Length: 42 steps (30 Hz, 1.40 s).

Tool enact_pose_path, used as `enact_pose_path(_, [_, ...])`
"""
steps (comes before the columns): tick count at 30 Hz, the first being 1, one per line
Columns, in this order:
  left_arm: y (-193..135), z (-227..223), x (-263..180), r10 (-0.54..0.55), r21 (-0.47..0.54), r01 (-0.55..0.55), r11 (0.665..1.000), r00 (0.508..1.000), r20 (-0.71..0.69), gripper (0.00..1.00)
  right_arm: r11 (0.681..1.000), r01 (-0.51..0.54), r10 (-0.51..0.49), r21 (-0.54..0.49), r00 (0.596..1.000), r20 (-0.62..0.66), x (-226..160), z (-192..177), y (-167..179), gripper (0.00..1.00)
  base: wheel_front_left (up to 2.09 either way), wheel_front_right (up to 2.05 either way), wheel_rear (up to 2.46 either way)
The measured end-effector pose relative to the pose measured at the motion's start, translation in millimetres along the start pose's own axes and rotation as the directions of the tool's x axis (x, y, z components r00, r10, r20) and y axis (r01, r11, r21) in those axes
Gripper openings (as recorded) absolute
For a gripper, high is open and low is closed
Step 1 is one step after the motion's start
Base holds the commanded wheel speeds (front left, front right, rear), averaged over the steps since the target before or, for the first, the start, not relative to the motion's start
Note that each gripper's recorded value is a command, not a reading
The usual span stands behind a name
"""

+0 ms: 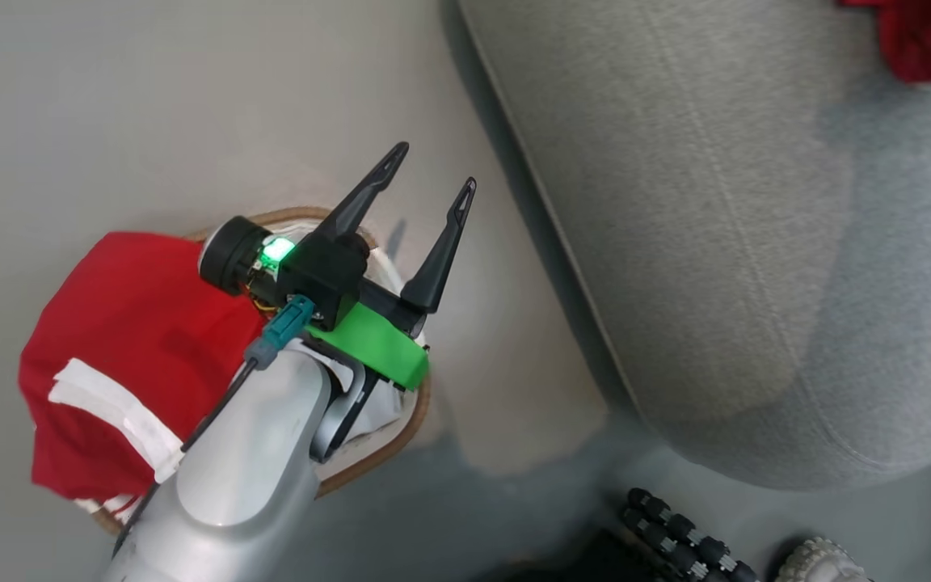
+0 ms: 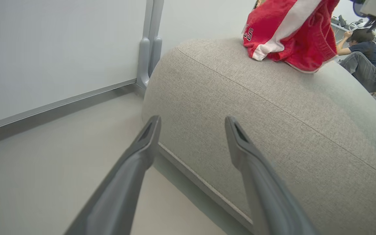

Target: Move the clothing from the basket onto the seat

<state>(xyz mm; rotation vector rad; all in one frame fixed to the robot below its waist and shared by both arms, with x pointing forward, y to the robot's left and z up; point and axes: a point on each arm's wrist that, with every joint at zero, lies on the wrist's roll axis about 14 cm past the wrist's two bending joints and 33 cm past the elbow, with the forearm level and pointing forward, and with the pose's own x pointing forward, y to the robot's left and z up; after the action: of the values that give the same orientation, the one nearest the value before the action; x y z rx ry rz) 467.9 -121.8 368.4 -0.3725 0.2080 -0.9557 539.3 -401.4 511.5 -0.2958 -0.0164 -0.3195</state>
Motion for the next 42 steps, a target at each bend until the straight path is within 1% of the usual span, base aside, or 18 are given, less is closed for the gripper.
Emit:
enact_pose_path(2, [6,-9,-9,0.026,-0.013,-0.026,1.0,0.999,-0.024,1.0,0.999,0.018,-0.015,0.032,0.996,-0.092,-15,-38,6,0.0,0.0,0.0,0.0])
enact_pose_path(5, [10,-16,-20,0.06,-0.034,-0.061,0.998,0.997,-0.05,1.0,0.998,0.039,-0.029,0.053,0.983,-0.18,-39,-72,9,0.01,0.0,0.0,0.0])
enact_pose_path(6, [10,-16,-23,0.067,-0.035,-0.069,0.997,0.996,-0.053,1.0,0.997,0.051,-0.039,0.059,0.979,-0.199,-48,-78,7,0.39,0.0,0.0,0.0])
enact_pose_path(7, [9,-16,-24,0.071,-0.035,-0.073,0.997,0.996,-0.054,1.0,0.996,0.059,-0.045,0.061,0.976,-0.213,-55,-82,5,1.0,0.0,0.0,0.0])
enact_pose_path(10, [7,-15,-30,0.085,-0.035,-0.088,0.996,0.994,-0.064,1.0,0.993,0.087,-0.064,0.081,0.965,-0.253,-82,-93,2,1.0,0.0,0.0,0.0])
enact_pose_path(17, [1,4,-40,0.124,-0.014,-0.125,0.992,0.991,-0.042,1.0,0.989,0.111,-0.083,0.098,0.964,-0.251,-121,-82,-11,1.0,0.0,0.0,0.0])
enact_pose_path(22, [3,18,-54,0.188,0.002,-0.188,0.982,0.982,-0.024,1.0,0.988,0.076,-0.046,0.134,0.976,-0.211,-136,-63,-1,1.0,0.0,0.0,0.0])
enact_pose_path(27, [14,33,-77,0.285,0.017,-0.285,0.958,0.958,0.001,1.0,0.98,0.022,0.005,0.198,0.991,-0.137,-139,-38,21,1.0,0.0,0.0,0.0])
enact_pose_path(28, [17,35,-83,0.311,0.019,-0.311,0.95,0.95,0.005,1.0,0.974,0.015,0.013,0.226,0.992,-0.123,-140,-33,28,1.0,0.0,0.0,0.0])
enact_pose_path(31, [30,44,-105,0.388,0.031,-0.389,0.921,0.921,0.024,1.0,0.965,-0.045,0.069,0.26,0.994,-0.083,-140,-20,51,1.0,0.0,0.0,0.0])
enact_pose_path(36, [54,59,-145,0.516,0.056,-0.519,0.853,0.854,0.059,1.0,0.937,-0.148,0.164,0.318,0.986,-0.023,-135,0,96,1.0,0.0,0.0,0.0])
enact_pose_path(37, [64,66,-163,0.565,0.06,-0.57,0.82,0.821,0.077,1.0,0.923,-0.191,0.203,0.335,0.979,-0.001,-134,8,114,1.0,0.0,0.0,0.0])
enact_pose_path(42, [79,83,-206,0.66,0.079,-0.671,0.737,0.74,0.125,1.0,0.885,-0.29,0.292,0.363,0.955,0.052,-137,27,153,1.0,0.0,0.0,0.0])
